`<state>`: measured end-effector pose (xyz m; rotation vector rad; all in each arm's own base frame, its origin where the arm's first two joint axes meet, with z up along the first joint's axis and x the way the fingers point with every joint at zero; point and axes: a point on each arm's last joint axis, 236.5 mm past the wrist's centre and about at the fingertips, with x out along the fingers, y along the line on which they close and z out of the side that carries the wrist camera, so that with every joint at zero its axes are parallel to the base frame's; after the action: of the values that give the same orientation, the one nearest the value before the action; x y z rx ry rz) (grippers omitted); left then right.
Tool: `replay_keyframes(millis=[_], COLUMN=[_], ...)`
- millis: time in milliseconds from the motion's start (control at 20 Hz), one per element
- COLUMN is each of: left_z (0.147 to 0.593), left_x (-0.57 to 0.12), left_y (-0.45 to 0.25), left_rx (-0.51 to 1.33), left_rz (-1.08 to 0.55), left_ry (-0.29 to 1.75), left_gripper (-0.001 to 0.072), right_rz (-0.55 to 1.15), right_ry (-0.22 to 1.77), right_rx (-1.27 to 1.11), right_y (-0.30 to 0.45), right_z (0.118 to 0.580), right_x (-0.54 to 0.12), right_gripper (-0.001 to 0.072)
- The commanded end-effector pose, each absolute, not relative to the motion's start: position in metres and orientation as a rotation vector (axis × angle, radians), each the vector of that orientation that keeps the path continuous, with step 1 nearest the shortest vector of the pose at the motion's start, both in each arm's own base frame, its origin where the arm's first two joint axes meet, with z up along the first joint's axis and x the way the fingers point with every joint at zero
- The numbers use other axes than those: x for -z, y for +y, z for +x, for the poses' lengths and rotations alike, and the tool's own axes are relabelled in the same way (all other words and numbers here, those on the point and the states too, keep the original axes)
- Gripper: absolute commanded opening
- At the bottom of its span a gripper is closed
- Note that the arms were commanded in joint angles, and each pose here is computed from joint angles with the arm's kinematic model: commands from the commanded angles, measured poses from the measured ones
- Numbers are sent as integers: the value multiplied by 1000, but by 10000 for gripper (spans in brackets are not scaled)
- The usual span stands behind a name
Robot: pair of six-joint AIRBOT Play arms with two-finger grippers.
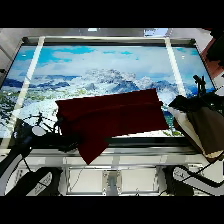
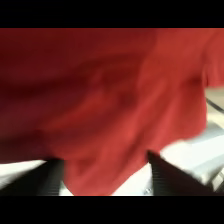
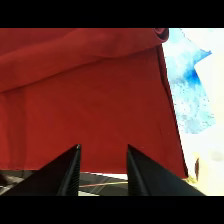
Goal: Fold the shirts.
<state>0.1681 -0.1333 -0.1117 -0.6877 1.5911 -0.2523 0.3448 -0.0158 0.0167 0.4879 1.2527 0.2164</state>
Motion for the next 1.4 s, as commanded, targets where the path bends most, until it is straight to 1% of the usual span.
replay_keyframes(millis=[0,50,100,250,400,500,550,600,650,800,950,1300,1350], left_z=[170,166,160,147,143,143,143,142,142,142,143,142,142], left_x=[112,112,111,109,108,107,107,107,107,107,107,107,107], left_y=[-148,-151,-155,-158,-159,-159,-159,-159,-159,-159,-159,-159,-159], left_rx=[268,287,304,330,339,340,340,341,341,341,340,341,341], left_rz=[-674,-657,-648,-639,-640,-641,-641,-642,-642,-641,-641,-641,-641], left_ry=[1574,1584,1603,1656,1675,1675,1676,1676,1676,1676,1676,1676,1677], left_gripper=[169,27,19,19,19,19,19,19,19,19,19,19,19], right_rz=[494,494,493,509,545,657,741,826,876,942,974,1051,1062], right_ry=[1253,1258,1267,1336,1529,1576,1556,1527,1505,1479,1424,1257,1247], right_rx=[-226,-228,-230,-251,-244,-218,-211,-198,-175,-110,-55,33,34], right_y=[-13,-13,-12,-6,2,14,22,29,32,37,34,19,19], right_z=[344,343,341,324,273,250,248,248,247,243,251,288,290], right_x=[-18,-18,-17,-11,29,57,67,75,83,103,112,109,108], right_gripper=[303,255,250,254,256,258,278,295,295,295,295,292,270])
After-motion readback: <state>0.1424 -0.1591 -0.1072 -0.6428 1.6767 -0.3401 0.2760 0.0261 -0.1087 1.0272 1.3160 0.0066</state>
